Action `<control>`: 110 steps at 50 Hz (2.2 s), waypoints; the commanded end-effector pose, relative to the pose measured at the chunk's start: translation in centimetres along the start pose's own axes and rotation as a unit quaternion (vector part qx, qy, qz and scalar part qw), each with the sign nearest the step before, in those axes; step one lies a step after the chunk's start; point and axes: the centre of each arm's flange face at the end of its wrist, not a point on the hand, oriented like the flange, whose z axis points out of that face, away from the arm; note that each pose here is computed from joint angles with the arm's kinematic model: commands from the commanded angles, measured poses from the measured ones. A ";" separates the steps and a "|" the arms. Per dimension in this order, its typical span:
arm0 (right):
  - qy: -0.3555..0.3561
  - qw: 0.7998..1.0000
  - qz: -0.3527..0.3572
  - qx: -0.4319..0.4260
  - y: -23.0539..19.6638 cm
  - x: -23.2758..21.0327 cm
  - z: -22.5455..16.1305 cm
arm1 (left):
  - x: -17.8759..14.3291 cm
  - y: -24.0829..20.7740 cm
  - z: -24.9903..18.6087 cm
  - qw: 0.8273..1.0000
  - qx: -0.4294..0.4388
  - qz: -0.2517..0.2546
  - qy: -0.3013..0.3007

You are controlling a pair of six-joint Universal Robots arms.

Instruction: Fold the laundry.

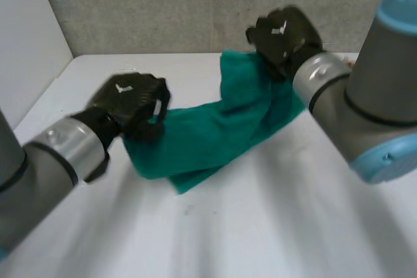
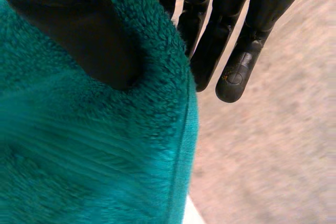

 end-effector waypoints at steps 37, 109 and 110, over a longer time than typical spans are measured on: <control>-0.114 0.990 -0.015 0.088 -4.1 -1.3 -8.6 | -1.3 7.9 12.9 0.984 0.006 0.009 0.176; -0.041 0.995 0.010 -0.095 8.3 -3.2 -2.0 | 0.4 2.0 -0.6 0.991 0.007 0.103 -0.089; -0.044 0.995 0.010 -0.085 7.8 -3.2 -2.4 | -0.9 1.4 0.2 0.988 0.024 0.103 -0.109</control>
